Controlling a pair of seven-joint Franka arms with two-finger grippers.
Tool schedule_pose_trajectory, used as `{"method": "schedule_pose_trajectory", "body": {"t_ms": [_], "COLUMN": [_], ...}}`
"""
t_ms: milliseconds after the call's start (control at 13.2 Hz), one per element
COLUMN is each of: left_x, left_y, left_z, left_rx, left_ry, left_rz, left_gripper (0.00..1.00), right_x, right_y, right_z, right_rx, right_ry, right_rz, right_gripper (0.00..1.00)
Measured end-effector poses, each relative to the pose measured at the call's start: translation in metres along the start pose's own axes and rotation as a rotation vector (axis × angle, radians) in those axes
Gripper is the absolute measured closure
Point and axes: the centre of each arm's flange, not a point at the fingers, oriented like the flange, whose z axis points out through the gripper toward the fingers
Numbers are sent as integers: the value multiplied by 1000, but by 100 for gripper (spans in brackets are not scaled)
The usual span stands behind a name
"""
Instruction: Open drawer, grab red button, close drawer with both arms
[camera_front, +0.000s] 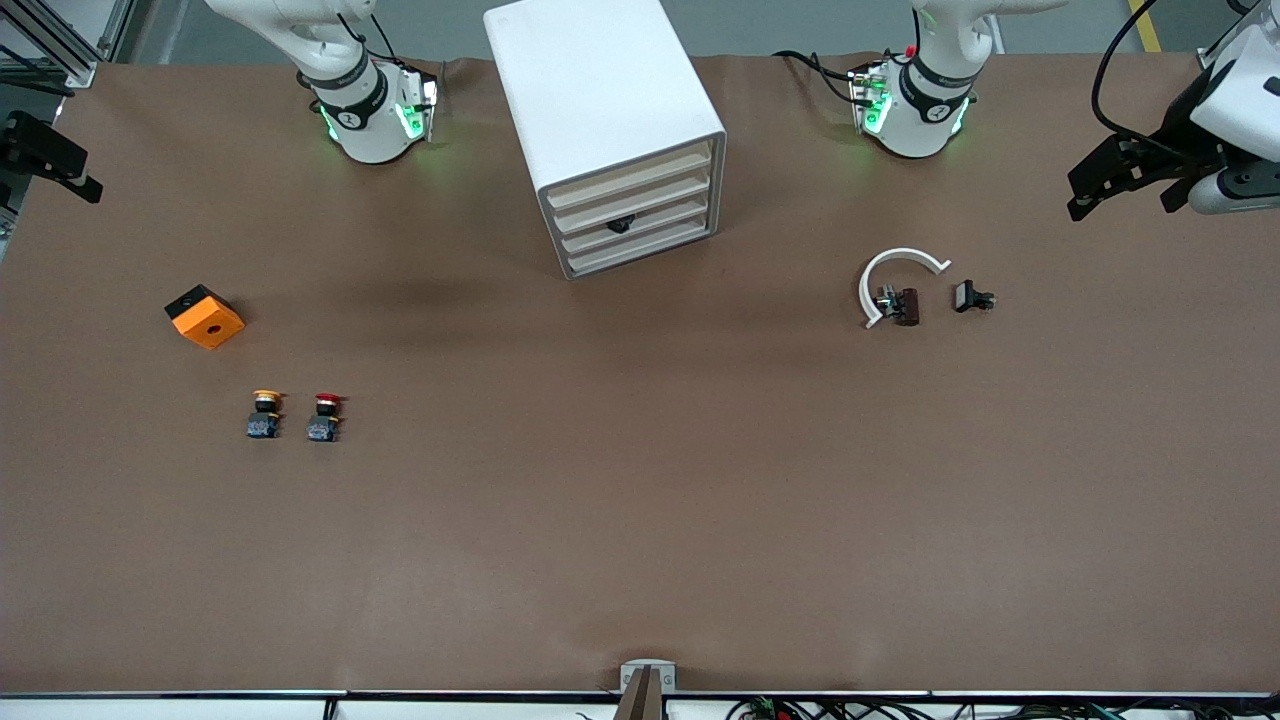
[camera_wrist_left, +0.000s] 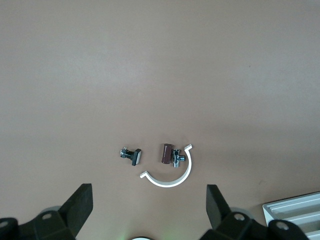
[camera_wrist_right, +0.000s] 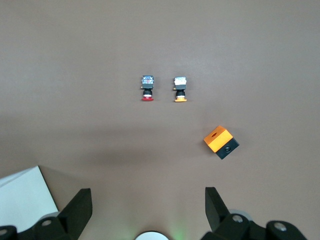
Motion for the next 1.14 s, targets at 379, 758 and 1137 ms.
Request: {"method": "schedule_pose_trajectory", "body": {"t_ms": [379, 758, 1137], "left_x": [1, 2, 3], "left_y": [0, 0, 0], "left_z": [0, 1, 1], "left_rx": [0, 0, 0], "left_ry": [-2, -3, -4], "left_rz": [0, 1, 1], "left_gripper": [0, 0, 0], "right_x": [-11, -19, -19], "right_y": [-17, -16, -17], "right_z": [2, 5, 5], "right_rx": [-6, -6, -6], "right_ry": [28, 31, 31], "right_rz": [24, 37, 49], "right_gripper": [0, 0, 0]}}
